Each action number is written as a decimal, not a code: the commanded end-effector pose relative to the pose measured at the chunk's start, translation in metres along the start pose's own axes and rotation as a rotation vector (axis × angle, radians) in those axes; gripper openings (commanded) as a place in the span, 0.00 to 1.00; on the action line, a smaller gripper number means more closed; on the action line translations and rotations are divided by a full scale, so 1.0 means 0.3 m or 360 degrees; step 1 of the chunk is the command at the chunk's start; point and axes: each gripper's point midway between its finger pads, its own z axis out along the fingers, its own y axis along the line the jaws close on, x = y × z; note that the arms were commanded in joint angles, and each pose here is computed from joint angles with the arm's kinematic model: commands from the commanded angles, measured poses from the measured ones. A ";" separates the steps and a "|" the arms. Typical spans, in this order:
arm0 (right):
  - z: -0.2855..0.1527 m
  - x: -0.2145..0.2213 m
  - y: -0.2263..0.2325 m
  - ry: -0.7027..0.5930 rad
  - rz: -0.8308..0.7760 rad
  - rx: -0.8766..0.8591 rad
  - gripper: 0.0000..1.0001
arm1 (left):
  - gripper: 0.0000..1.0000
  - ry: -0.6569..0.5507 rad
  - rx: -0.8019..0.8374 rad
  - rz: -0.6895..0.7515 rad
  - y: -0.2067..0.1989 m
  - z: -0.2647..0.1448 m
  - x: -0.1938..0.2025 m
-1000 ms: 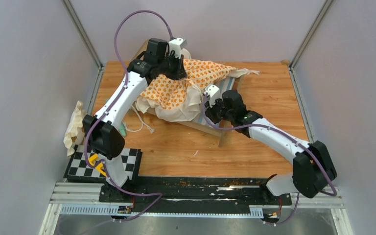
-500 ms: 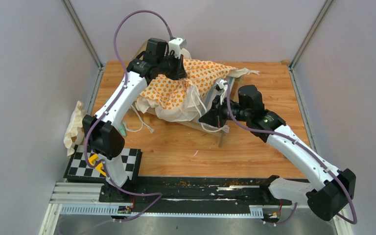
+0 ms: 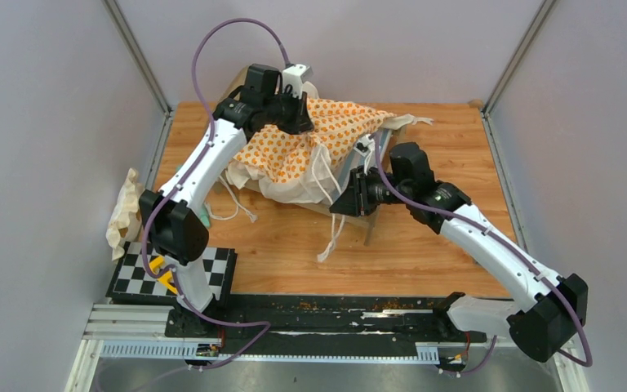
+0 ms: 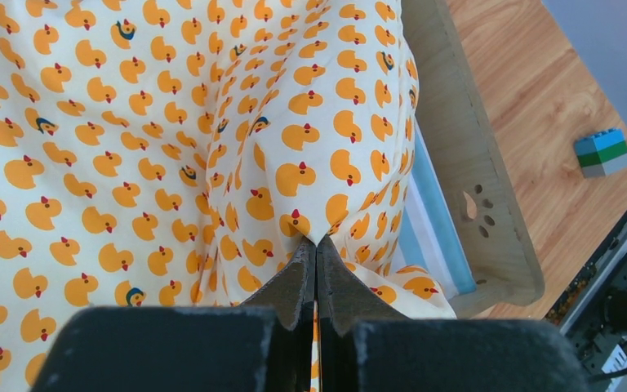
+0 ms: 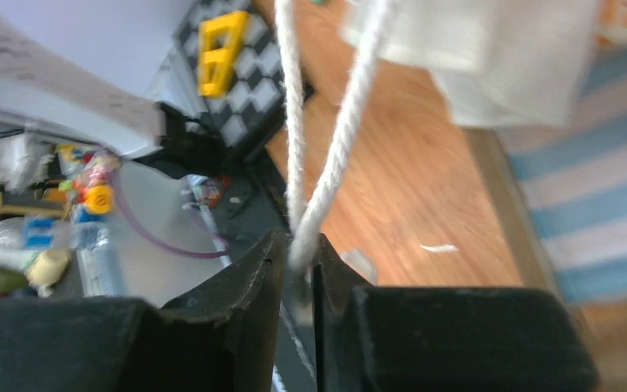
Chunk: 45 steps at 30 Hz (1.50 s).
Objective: Set up the pet bed
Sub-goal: Cross the ropes on the bed frame.
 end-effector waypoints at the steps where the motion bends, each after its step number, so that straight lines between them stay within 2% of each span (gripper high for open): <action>1: -0.063 0.100 -0.267 0.0072 0.0036 0.0697 0.31 | 0.00 -0.0017 0.0028 -0.0011 0.008 0.015 -0.002; 2: -0.092 0.092 -0.302 0.0046 0.0001 0.0816 0.39 | 0.00 -0.0015 0.0029 -0.0010 0.009 0.018 0.001; 4: -0.136 0.062 -0.322 -0.0023 -0.0073 0.0930 0.49 | 0.00 -0.0010 0.0031 -0.0009 0.011 0.022 0.004; 8: -0.165 -0.006 -0.282 -0.0166 -0.0211 0.0893 0.56 | 0.00 -0.0014 0.0039 -0.0013 0.008 0.023 0.000; 13: -0.114 -0.040 -0.251 -0.0262 -0.0336 0.0723 0.54 | 0.00 -0.0016 0.0061 -0.0020 -0.002 0.021 -0.002; 19: -0.006 -0.076 -0.233 -0.0381 -0.0338 0.0543 0.48 | 0.00 -0.0004 0.0050 0.0000 0.003 0.017 0.011; 26: 0.094 -0.084 -0.234 -0.0436 -0.0434 0.0605 0.42 | 0.00 0.0001 0.0059 0.0018 0.001 0.015 0.019; 31: 0.137 -0.032 -0.310 -0.0388 -0.0371 0.0706 0.42 | 0.00 -0.0002 0.0060 0.0021 0.001 0.013 0.017; 39: 0.174 -0.011 -0.295 -0.0406 -0.0323 0.0651 0.33 | 0.00 0.0000 0.0062 0.0009 0.008 0.011 0.023; 42: 0.174 -0.005 -0.252 -0.0399 -0.0319 0.0590 0.35 | 0.00 -0.0004 0.0059 -0.0001 0.016 0.008 0.030; 45: 0.168 -0.014 -0.184 -0.0439 -0.0314 0.0528 0.42 | 0.00 -0.0015 0.0057 -0.0021 0.026 0.002 0.027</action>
